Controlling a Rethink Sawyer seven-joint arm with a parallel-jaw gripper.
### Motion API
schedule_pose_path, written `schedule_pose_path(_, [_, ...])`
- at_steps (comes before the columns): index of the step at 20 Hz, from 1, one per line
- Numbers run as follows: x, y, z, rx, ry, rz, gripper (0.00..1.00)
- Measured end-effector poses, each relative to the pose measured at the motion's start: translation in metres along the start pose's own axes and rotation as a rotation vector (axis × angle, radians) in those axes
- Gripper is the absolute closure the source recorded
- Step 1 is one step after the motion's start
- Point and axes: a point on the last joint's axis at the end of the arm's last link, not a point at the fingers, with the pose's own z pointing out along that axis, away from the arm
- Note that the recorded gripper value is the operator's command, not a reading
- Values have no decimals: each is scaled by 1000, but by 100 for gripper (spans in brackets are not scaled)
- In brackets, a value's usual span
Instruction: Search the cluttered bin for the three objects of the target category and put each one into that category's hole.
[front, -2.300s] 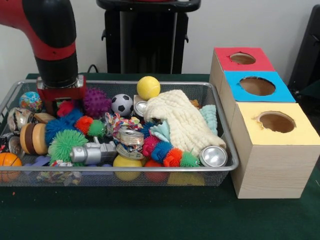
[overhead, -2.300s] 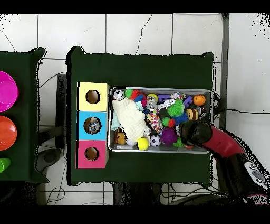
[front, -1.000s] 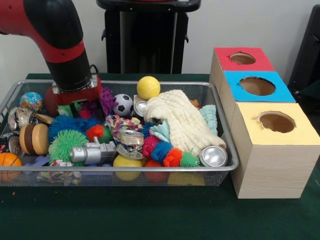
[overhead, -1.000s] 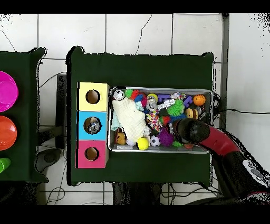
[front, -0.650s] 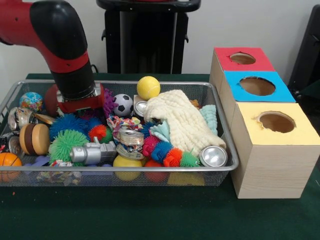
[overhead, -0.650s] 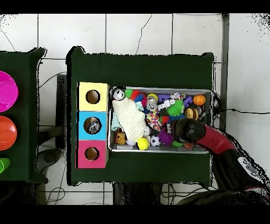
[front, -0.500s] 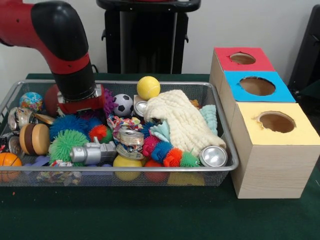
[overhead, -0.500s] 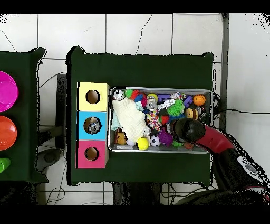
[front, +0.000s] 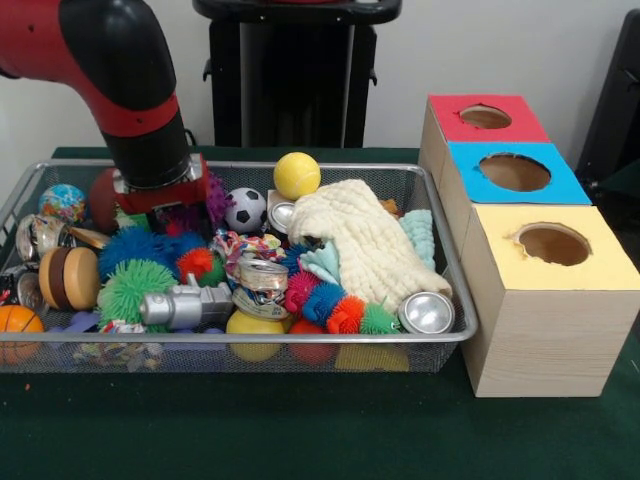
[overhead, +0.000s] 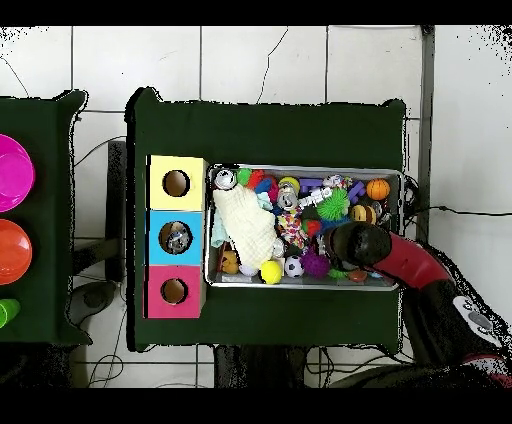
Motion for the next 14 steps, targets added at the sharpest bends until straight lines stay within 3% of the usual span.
schedule_pose_path(10, [4, 23, -22, -44, 214, -37, 0])
schedule_pose_path(14, [5, 29, -26, -59, 248, -44, 0])
